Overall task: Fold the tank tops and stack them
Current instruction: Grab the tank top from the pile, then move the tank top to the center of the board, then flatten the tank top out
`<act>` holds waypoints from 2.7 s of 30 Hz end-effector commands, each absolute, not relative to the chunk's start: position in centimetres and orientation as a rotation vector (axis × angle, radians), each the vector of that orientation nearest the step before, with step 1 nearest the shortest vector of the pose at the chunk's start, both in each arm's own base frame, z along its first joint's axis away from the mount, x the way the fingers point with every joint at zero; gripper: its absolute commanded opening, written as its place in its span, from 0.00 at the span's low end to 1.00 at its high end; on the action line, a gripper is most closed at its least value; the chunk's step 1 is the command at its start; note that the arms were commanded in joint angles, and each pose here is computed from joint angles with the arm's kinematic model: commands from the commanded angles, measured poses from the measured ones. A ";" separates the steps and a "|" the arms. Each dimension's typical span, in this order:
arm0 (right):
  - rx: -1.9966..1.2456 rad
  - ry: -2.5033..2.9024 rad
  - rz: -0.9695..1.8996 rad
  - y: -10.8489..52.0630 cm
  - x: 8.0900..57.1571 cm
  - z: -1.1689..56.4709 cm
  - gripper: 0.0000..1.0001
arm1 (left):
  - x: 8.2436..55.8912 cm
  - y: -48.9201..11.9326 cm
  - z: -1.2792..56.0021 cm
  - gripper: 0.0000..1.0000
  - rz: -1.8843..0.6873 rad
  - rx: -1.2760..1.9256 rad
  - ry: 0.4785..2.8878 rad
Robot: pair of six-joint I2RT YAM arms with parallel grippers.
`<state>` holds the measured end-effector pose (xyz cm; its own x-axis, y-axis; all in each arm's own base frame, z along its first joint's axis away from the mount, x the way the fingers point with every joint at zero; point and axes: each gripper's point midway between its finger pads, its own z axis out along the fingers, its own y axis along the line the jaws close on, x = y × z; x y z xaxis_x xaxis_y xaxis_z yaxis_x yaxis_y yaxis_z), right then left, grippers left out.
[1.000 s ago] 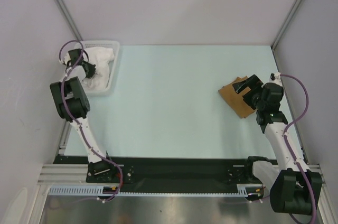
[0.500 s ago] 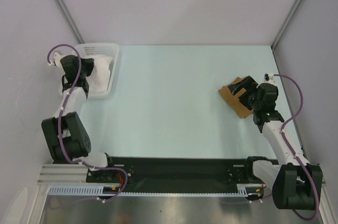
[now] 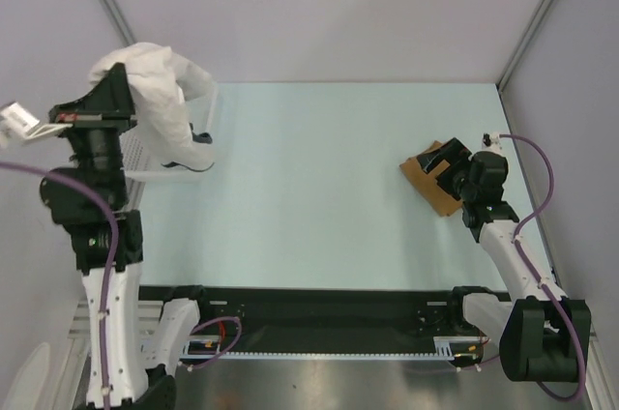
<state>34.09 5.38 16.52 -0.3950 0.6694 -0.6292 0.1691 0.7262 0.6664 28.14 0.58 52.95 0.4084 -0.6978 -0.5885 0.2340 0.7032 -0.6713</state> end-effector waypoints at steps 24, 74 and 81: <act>0.570 1.915 0.576 5.7 34.5 16.9 0.99 | 38.1 -24.1 35.0 1.00 -0.805 -0.111 1.987; 0.640 2.346 0.001 5.8 40.5 11.5 1.00 | 24.6 -16.7 15.5 1.00 -0.489 0.042 2.244; 0.247 2.330 0.447 12.6 37.3 11.7 0.84 | 21.0 -20.0 10.7 0.98 -0.610 0.106 2.317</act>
<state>36.70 9.99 11.74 -0.6859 0.3850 -0.6175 0.2381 0.9206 0.3095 21.84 -17.19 10.35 -0.7360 -0.0771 -0.6726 0.1905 0.9298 -0.3150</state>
